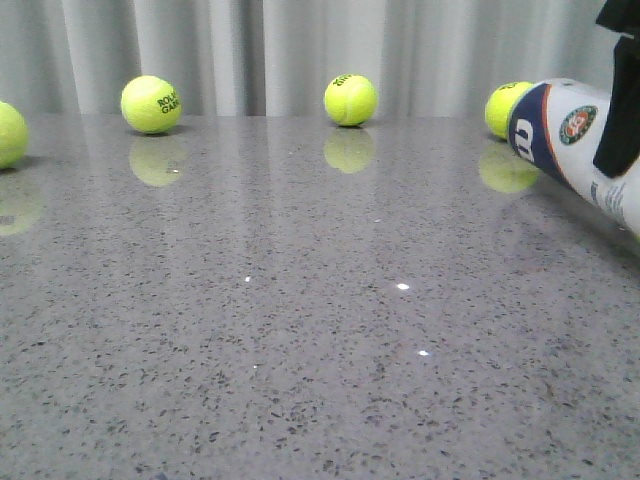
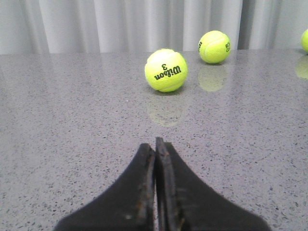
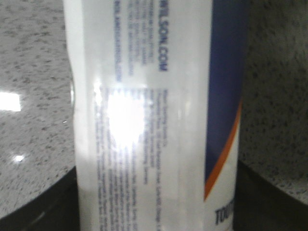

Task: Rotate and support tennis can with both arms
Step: 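Grasp the can with the right gripper and swing it toward the table center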

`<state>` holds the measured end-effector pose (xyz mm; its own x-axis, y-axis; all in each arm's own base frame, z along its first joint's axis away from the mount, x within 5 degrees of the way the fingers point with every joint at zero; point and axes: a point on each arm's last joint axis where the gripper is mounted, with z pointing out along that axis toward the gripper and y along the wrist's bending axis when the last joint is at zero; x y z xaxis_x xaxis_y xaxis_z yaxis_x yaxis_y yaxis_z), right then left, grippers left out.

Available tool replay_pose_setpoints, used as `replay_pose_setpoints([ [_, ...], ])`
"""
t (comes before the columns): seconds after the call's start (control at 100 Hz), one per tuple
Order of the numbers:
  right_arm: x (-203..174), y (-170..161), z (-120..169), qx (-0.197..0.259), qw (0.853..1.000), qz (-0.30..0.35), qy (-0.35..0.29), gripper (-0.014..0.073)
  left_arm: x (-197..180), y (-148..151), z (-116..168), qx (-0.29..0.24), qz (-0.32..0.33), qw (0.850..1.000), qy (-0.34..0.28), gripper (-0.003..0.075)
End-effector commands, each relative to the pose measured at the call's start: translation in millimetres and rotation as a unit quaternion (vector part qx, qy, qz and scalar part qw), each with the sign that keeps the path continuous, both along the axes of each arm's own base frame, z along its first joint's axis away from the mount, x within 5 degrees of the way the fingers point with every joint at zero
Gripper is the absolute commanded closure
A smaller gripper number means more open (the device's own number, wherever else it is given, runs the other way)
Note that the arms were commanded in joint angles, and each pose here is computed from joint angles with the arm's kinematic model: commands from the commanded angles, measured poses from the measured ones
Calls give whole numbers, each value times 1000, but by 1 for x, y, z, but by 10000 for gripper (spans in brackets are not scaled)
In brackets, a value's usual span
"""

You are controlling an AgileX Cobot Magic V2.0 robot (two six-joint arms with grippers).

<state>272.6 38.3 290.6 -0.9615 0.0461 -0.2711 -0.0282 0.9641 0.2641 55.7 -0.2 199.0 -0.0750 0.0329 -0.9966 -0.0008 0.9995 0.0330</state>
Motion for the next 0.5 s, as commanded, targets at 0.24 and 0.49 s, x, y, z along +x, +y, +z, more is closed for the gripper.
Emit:
replay_pose_setpoints([
  [0.24,14,45,74,-62,943,279,-172,396,0,0,-7,-7,3,999,-33,741],
  [0.49,24,96,64,-169,714,621,-277,396,0,0,-7,-7,3,999,-33,741],
])
